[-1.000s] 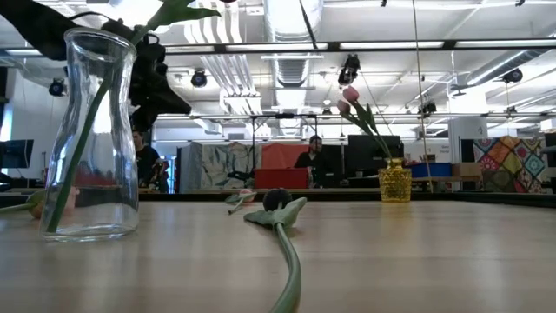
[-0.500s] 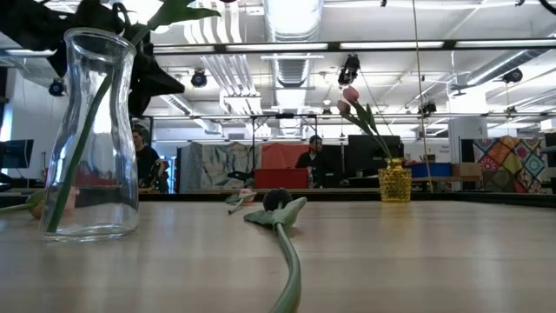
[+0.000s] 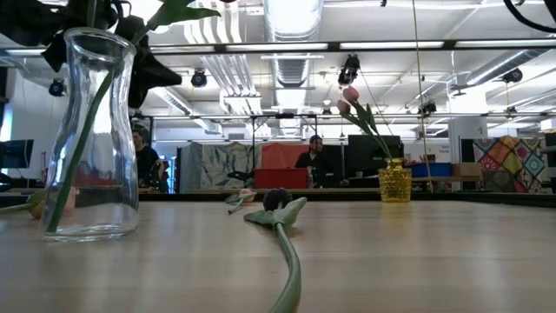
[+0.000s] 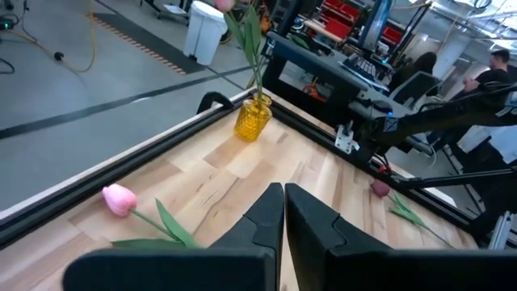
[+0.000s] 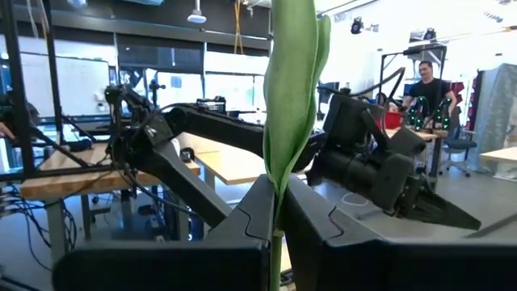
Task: Sort flowers into vase by color
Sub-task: Put the top black tulip flower into the crystal vase
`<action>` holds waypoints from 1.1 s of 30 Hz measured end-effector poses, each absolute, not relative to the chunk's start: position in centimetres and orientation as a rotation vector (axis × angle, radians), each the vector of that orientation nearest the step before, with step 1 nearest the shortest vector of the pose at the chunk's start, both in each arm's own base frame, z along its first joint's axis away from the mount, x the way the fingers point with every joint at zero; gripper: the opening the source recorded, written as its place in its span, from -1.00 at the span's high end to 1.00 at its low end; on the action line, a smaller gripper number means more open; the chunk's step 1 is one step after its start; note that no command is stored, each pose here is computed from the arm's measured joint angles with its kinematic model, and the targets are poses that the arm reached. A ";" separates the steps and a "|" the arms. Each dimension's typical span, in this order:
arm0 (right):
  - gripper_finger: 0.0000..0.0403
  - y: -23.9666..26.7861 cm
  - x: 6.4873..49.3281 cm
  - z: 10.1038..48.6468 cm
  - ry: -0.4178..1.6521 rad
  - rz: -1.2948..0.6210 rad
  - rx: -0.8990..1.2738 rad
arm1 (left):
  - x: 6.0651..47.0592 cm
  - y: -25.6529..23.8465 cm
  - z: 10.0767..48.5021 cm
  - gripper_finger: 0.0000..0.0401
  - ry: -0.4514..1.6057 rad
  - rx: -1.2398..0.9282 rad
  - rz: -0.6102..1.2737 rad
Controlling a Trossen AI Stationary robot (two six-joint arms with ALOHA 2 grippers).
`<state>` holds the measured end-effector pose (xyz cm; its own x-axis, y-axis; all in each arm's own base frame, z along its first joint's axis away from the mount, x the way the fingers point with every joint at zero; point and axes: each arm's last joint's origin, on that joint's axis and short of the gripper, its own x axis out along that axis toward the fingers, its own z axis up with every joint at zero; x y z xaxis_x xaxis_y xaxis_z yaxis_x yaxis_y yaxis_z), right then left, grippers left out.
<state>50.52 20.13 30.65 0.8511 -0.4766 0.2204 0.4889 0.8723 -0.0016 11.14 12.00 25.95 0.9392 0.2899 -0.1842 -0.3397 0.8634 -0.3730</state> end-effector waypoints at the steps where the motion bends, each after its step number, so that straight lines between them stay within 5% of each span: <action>1: 0.94 20.0 50.7 30.4 -0.214 -0.511 -0.060 | 11.1 12.0 26.0 1.00 0.121 -0.409 0.330; 28: 0.93 19.9 51.5 26.3 0.015 -0.532 0.031 | 10.7 11.4 26.3 1.00 0.115 -0.390 0.328; 33: 0.81 20.1 51.4 26.4 0.020 -0.529 0.016 | 10.7 11.4 26.3 1.00 0.115 -0.390 0.328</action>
<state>51.40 20.06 26.44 0.8629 -0.5049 -0.0230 0.5052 0.8629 0.0097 10.67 11.38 26.26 0.9409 0.2916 -0.1723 -0.3354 0.8731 -0.3538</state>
